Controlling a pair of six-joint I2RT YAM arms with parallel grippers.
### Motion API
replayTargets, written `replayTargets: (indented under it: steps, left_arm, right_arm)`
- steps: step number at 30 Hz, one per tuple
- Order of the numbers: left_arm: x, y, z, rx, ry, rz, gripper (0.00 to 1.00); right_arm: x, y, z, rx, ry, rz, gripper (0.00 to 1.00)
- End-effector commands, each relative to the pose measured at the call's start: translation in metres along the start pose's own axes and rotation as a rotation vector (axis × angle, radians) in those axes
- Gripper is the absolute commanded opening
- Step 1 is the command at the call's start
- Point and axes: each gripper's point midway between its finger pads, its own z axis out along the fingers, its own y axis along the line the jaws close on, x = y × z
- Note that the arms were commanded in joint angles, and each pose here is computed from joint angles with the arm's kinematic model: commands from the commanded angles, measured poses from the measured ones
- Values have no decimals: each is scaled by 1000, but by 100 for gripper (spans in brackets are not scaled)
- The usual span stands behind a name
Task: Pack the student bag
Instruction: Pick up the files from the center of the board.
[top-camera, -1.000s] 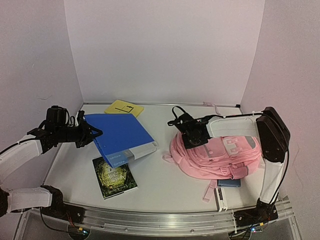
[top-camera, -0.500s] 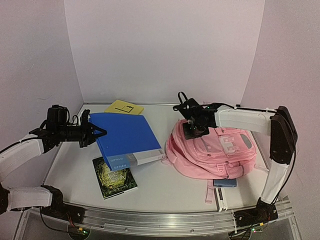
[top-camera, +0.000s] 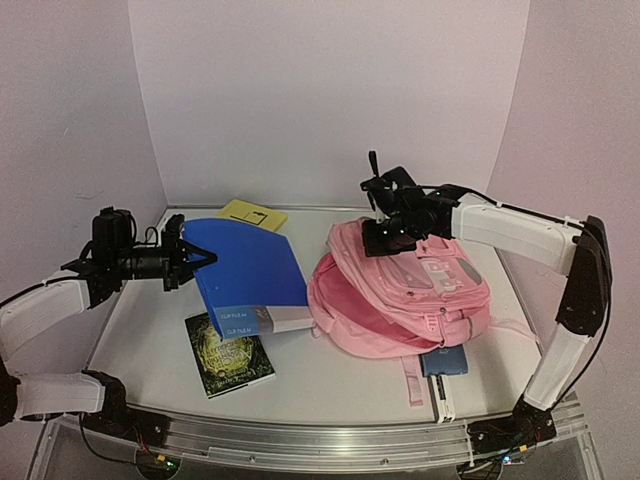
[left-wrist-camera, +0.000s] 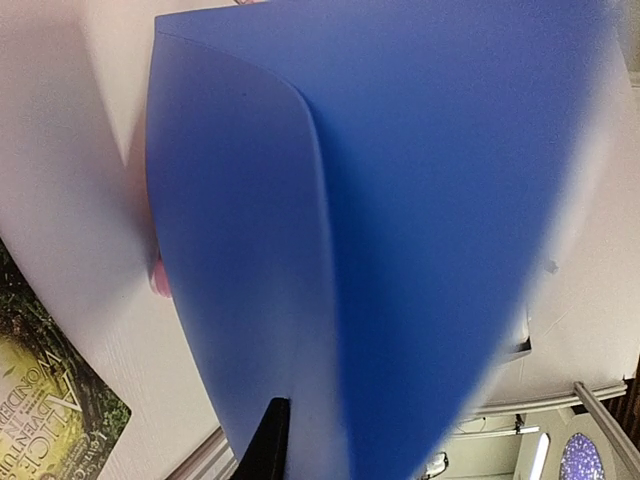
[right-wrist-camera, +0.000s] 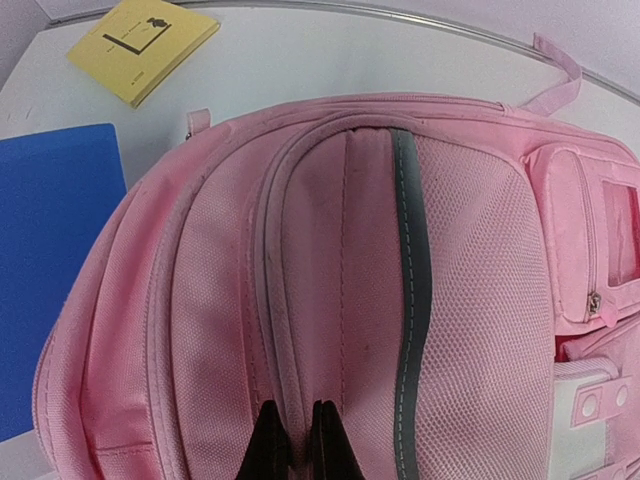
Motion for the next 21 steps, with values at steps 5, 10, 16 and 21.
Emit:
replayTargets:
  steps: [5,10,16,21]
  left_arm:
    - [12,-87,-24,140,59,146,0]
    - [14,-103,-30,145,58,170,0]
    - [14,-113,-34,142,55,186,0]
    - [13,-121,-41,87,37,229,0]
  right_arm:
    - [-59,17,-38,-92,-196,78,0]
    - [-65,9,-41,-84,-215,96,0]
    - [-72,-4,-44,-70,-234,121,0]
    - [-78,-18,-43,-52,-242,140,0]
